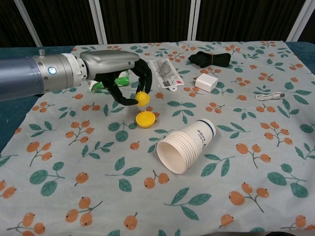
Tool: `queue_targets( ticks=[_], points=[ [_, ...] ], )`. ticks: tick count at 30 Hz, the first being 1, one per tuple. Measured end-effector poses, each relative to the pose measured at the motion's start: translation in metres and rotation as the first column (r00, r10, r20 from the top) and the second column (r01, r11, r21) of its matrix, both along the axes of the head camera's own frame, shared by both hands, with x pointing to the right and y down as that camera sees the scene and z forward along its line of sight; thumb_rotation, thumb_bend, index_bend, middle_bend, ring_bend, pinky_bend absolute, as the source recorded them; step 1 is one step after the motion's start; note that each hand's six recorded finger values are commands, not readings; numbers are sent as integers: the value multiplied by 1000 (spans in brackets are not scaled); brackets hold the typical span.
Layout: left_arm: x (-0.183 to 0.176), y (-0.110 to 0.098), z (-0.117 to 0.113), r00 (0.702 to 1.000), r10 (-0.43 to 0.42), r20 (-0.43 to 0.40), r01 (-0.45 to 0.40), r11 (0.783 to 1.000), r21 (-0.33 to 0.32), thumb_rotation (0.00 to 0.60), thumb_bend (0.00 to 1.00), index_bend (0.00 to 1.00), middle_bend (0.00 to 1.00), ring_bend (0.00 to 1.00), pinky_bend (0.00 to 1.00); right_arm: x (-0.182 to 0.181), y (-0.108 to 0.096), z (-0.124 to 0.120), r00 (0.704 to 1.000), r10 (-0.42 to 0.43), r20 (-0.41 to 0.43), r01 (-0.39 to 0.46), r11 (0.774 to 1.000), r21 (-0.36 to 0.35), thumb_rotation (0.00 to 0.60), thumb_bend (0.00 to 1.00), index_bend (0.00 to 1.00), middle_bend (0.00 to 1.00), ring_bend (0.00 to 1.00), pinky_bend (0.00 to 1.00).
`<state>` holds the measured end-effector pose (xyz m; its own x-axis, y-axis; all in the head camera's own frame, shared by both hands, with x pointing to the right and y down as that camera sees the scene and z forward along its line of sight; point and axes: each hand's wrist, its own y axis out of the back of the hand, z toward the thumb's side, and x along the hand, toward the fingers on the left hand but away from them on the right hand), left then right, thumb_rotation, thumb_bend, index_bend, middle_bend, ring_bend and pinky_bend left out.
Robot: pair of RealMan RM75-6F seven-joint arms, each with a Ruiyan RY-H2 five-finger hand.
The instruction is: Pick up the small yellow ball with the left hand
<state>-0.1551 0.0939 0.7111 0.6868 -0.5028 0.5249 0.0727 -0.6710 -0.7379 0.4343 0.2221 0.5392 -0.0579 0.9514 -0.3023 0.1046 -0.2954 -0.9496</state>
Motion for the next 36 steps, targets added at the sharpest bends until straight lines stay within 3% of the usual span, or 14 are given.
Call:
queue_targets(
  ticks=[21,30,36],
  points=[
    [14,15,23,998,41,38,-41,999,-12,600,357,462,463,100,116,1,-1,-1,1000,-2,-2,2,1000,4,600,126,139,110,136,191],
    [10,16,27,996,57,64,-55,998,-24,600,280,175,187,18,76,1,-1,0,1000,0,2,0,1000,3,600,125,139,110,136,191],
    [10,14,23,996,60,66,-58,998,-27,600,258,141,147,0,66,1,-1,0,1000,1,1,-1,1000,3,600,126,138,110,136,191]
  ],
)
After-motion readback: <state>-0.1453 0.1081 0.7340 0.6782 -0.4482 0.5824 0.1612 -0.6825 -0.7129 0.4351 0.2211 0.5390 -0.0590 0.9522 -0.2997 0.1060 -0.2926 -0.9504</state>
